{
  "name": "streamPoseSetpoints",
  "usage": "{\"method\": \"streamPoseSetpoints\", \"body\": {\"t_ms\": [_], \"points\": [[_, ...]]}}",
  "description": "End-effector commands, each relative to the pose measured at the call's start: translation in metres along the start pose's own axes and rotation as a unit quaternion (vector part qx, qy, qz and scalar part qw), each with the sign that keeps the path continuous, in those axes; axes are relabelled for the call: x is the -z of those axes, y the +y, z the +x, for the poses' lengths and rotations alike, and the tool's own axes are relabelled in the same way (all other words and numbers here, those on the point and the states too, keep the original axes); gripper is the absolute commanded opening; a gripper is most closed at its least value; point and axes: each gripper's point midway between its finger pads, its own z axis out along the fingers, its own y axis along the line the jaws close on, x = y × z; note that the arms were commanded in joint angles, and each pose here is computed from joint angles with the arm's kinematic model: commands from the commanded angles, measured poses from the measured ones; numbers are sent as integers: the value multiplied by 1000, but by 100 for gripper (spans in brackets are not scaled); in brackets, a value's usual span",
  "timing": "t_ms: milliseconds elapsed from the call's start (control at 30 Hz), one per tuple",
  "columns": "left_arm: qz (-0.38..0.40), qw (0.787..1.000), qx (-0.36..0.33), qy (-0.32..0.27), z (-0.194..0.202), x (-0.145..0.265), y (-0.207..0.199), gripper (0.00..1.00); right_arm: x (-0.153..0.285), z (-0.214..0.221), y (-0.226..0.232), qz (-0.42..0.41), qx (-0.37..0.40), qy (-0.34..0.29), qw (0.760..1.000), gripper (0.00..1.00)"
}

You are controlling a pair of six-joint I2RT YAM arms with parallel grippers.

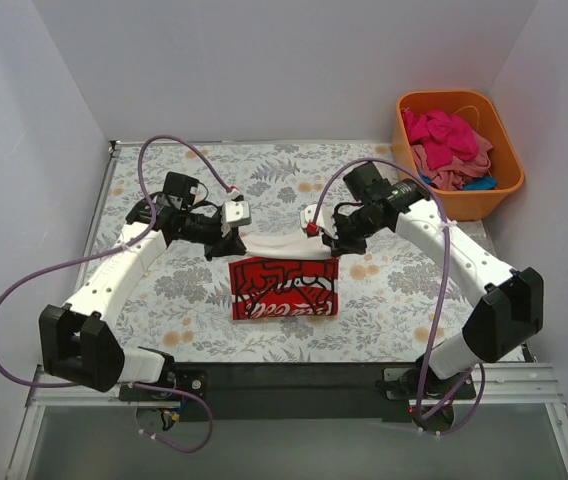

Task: Fold and stack the t-shirts
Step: Fold the tshirt

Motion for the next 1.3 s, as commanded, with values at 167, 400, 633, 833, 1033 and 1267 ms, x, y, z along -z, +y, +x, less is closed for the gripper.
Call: {"method": "streamPoseSetpoints", "body": {"t_ms": [167,400,633,833,1033,1267], "points": [[-8,999,-34,-18,-6,9,37,0,1,6,-47,9,16,5,1000,1],[-17,999,-28,-18,5,2,72,0,-12,18,-79,5,22,10,1000,1],[-23,999,-13,-19,22,-4,106,0,-30,29,-120,4,16,7,1000,1],[-30,999,8,-9,56,-15,135,0,-52,36,-146,-2,27,8,1000,1],[-29,998,50,12,100,-41,151,0,-91,51,-159,-29,-10,2,1000,1],[-11,995,98,31,138,-72,152,0,-124,70,-154,-59,-75,3,995,1]]}}
